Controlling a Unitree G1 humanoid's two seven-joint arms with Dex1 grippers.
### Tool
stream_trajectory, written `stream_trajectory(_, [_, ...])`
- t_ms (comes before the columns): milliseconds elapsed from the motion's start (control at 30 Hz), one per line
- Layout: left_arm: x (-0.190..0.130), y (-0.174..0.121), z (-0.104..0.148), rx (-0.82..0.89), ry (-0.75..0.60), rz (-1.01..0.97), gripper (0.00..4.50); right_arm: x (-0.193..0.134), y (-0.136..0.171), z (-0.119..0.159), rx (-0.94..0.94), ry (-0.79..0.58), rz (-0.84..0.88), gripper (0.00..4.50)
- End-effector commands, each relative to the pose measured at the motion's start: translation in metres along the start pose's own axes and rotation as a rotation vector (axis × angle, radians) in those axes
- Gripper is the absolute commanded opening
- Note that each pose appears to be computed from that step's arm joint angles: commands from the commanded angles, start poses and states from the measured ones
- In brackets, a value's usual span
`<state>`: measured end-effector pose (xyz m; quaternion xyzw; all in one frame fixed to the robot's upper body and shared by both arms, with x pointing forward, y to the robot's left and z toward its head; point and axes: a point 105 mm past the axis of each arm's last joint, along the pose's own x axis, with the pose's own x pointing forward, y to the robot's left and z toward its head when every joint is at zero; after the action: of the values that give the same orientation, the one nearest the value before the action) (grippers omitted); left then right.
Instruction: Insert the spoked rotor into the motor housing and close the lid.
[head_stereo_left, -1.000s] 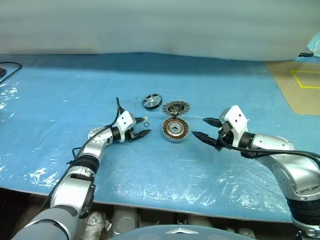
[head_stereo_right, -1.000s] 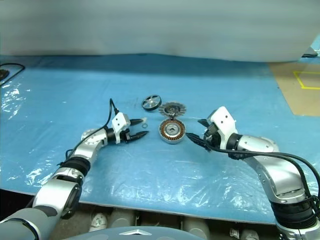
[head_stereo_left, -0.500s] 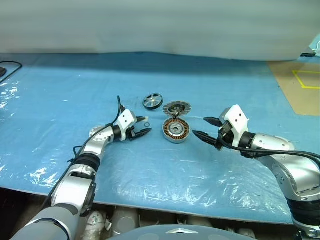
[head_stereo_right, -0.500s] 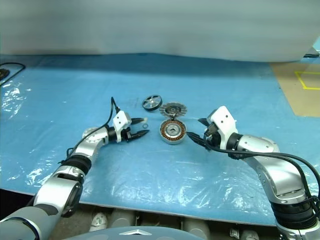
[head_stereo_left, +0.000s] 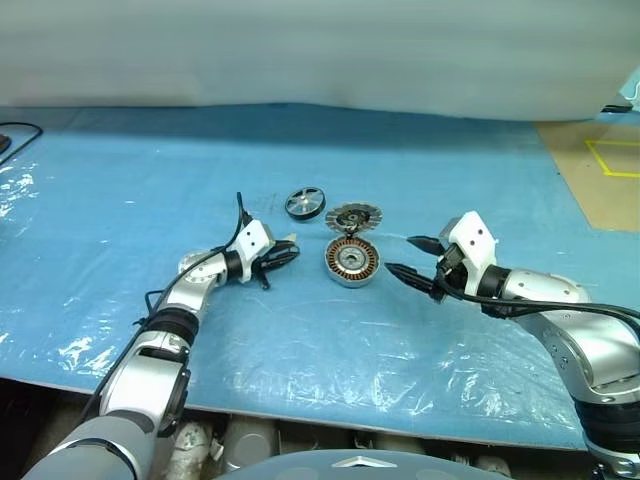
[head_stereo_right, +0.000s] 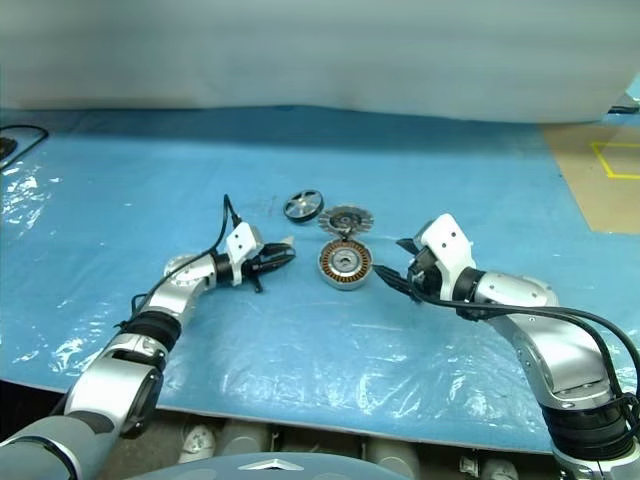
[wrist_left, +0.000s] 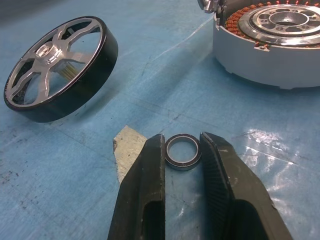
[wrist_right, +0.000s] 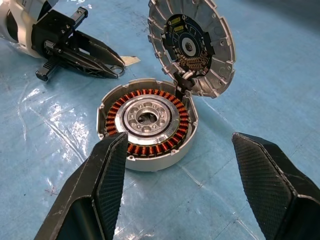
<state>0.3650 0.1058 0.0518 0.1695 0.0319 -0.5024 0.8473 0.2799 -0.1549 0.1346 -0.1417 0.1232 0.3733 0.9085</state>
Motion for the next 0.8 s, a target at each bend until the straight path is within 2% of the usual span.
stream_trajectory(33, [-0.008,-0.014,-0.015,-0.046,0.036,-0.066,0.66,-0.003,0.003,0.016,-0.038,-0.054,0.007,3.46])
stream_trajectory(300, [-0.035,-0.024,0.022,-0.088,-0.155,-0.169,0.66,-0.007,0.001,0.028,-0.013,-0.107,0.003,3.46])
stream_trajectory(433, [-0.043,-0.022,0.050,-0.092,-0.209,-0.180,0.66,-0.005,0.009,0.022,-0.002,-0.086,0.033,3.46])
stream_trajectory(667, [-0.016,-0.032,0.107,-0.059,-0.368,-0.212,0.66,0.001,0.010,0.021,-0.001,-0.083,0.044,3.46])
stream_trajectory(800, [-0.001,-0.044,0.114,-0.049,-0.379,-0.280,0.66,0.001,0.009,0.021,-0.006,-0.081,0.037,3.46])
